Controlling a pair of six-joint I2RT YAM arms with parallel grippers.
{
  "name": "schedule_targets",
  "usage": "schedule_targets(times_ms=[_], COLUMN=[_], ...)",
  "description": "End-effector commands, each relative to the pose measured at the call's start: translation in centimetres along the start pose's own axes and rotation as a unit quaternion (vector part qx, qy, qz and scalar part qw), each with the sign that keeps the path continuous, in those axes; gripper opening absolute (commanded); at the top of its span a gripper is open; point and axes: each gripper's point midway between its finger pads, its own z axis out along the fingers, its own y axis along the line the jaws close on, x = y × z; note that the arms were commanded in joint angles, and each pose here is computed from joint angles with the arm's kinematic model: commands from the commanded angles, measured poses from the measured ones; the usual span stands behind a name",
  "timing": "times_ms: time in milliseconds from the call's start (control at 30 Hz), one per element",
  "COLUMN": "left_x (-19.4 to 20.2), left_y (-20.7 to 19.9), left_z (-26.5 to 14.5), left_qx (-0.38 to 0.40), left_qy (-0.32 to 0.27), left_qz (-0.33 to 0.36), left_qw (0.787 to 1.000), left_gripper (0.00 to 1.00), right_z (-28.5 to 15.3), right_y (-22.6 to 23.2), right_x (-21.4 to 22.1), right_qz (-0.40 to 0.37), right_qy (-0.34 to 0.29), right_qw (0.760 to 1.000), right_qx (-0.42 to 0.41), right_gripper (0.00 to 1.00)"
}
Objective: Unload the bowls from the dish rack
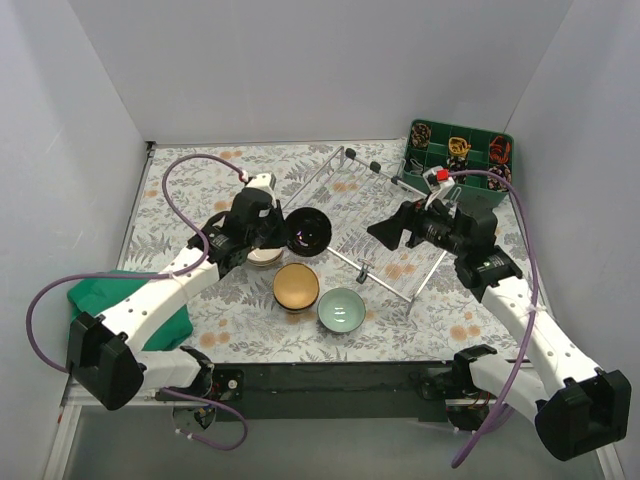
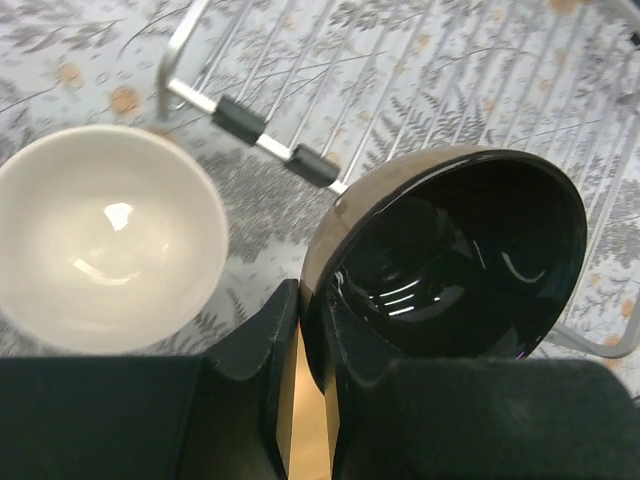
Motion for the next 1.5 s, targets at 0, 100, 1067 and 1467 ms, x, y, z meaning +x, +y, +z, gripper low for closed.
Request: schedule_targets(times_ms=[0, 100, 1067, 1467], left_x=[-0.7, 0.6, 6.8, 10.7], left_y=[3.1, 6.5, 18.5, 19.2], left_z=[-4.3, -5.5, -10.4, -8.2], left_qx=[-0.096, -0.165, -0.290, -0.279], left_qy=[0.024, 0.054, 0.006, 0.019], left_qz=[-0.025, -0.061, -0.349, -0.384], left_qw=[0.995, 0.983, 0.891, 0.880], left_gripper=[0.00, 0.00, 0.00, 0.15], right_z=[-1.0, -1.3, -2.0, -2.2], right_y=[-1.1, -1.2, 0.7, 0.6], right_x=[0.1, 0.4, 2.8, 2.9], right_qz=[-0.044, -0.055, -0.133, -0.135], right_qy=[-0.003, -0.003, 0.020, 0.023], right_qw=[0.998, 0.998, 0.990, 0.990], right_qx=[0.036, 0.040, 0.036, 0.043], right_gripper=[0.94, 0.94, 0.94, 0.94])
